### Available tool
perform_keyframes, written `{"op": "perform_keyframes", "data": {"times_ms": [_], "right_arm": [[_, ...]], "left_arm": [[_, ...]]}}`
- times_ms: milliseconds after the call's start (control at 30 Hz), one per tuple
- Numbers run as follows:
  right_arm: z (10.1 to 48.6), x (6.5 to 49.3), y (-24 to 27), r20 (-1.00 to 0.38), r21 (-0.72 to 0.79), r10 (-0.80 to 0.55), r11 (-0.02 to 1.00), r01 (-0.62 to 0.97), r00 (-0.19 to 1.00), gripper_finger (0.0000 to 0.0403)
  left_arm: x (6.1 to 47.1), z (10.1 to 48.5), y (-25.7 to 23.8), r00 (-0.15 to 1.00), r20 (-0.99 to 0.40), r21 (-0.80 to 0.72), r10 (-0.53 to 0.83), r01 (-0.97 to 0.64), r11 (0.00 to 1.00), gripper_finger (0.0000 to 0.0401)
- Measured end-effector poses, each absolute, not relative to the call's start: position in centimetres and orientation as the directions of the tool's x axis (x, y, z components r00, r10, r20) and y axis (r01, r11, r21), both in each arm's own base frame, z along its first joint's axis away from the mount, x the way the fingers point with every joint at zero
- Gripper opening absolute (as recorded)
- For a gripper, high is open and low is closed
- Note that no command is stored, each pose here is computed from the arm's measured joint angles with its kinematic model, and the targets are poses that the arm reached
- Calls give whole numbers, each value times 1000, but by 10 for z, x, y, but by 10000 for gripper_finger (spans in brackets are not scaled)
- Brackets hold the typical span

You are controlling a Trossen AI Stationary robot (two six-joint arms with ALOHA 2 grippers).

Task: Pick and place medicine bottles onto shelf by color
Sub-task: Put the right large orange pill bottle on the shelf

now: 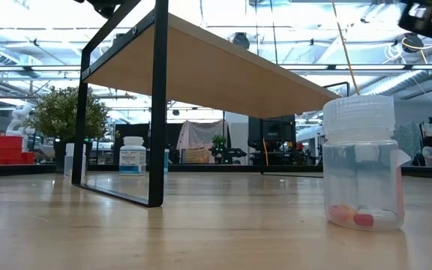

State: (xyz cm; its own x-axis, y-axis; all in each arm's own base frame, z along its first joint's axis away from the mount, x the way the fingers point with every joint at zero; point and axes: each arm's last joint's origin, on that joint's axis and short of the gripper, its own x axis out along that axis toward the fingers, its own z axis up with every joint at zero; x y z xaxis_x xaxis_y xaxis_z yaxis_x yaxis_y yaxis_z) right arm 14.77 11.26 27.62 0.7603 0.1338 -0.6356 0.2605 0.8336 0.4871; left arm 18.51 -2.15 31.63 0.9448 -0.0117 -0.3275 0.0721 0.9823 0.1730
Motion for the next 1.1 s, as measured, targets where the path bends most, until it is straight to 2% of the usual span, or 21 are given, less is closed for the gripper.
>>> {"op": "perform_keyframes", "data": {"times_ms": [267,467,633,800,1100], "right_arm": [[270,140,123,-698,553,227,773,310,679,89],[253,139,138,-751,533,233,766,359,617,153],[238,140,154,-799,465,274,846,261,535,195],[226,143,161,-834,357,236,920,162,499,228],[216,143,161,-875,272,177,950,154,450,308]], "left_arm": [[185,316,-21,944,-331,170,-10,70,983,19],[185,316,-21,944,-330,174,1,60,983,19],[185,316,-19,944,-328,186,42,21,982,19],[186,316,-14,942,-328,166,73,-19,986,19],[186,316,-5,937,-328,139,120,-78,987,20]]}}
